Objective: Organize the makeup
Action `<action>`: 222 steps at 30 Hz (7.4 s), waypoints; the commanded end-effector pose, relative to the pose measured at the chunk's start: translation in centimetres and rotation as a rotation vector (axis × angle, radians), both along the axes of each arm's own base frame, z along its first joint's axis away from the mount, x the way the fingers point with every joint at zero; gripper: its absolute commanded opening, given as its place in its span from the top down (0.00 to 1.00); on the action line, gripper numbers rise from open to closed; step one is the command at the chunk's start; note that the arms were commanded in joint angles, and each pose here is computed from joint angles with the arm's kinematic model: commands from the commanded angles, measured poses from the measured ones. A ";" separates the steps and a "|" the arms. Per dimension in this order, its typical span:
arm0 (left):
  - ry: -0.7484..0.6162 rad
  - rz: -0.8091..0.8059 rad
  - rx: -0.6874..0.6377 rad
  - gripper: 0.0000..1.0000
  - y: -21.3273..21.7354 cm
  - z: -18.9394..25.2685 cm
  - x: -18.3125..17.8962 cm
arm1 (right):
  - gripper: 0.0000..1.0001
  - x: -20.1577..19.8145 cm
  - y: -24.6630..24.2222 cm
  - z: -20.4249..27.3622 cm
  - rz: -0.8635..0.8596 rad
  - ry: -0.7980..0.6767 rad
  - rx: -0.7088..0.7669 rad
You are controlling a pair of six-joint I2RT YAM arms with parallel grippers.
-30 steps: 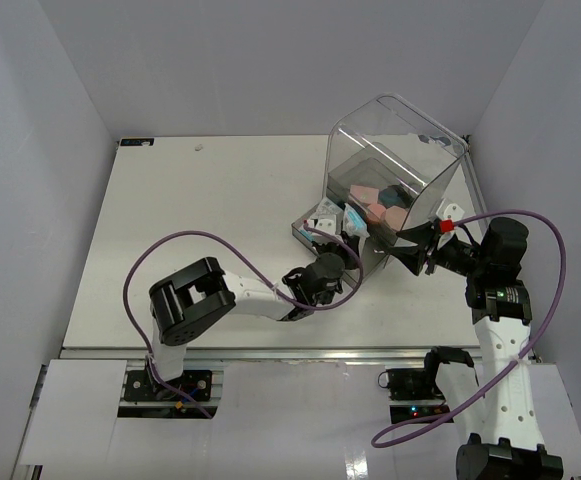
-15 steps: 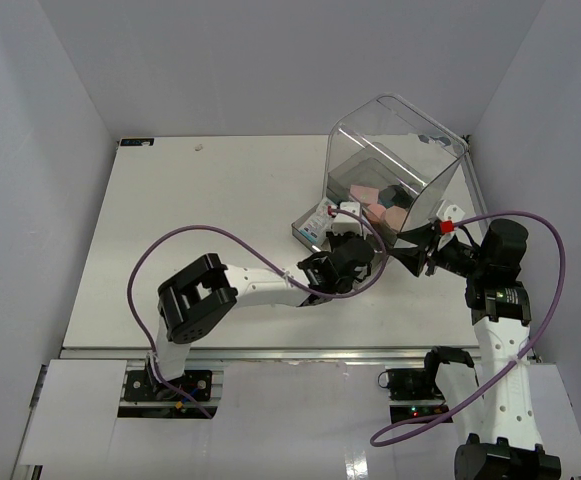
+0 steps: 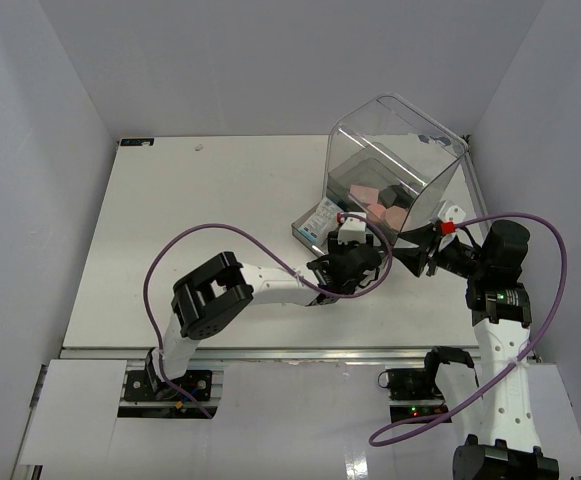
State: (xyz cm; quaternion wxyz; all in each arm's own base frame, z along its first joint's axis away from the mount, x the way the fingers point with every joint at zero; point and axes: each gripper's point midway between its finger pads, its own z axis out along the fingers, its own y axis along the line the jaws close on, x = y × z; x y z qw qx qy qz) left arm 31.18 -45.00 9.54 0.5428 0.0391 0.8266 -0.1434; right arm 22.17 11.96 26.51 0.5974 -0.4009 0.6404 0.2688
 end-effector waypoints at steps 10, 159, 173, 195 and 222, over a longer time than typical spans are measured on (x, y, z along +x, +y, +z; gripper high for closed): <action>-0.024 -0.077 -0.211 0.27 2.3 9.0 -2.4 | 0.50 -0.2 0.1 0.6 0.031 -0.015 -0.017; -0.342 -0.257 -0.146 0.02 29.2 18.1 -12.5 | 0.69 3.9 18.2 -19.8 0.302 0.204 -0.817; -0.345 -0.267 -0.150 0.02 29.1 18.3 -12.6 | 0.68 12.1 11.4 -21.9 -0.197 0.074 -1.094; -0.344 -0.270 -0.153 0.02 29.1 18.3 -12.6 | 0.59 15.8 7.1 -18.9 -0.319 0.092 -1.037; -0.321 -0.374 -0.152 0.02 27.1 17.5 -13.3 | 0.10 0.2 -3.9 -0.3 -0.429 -0.024 -0.316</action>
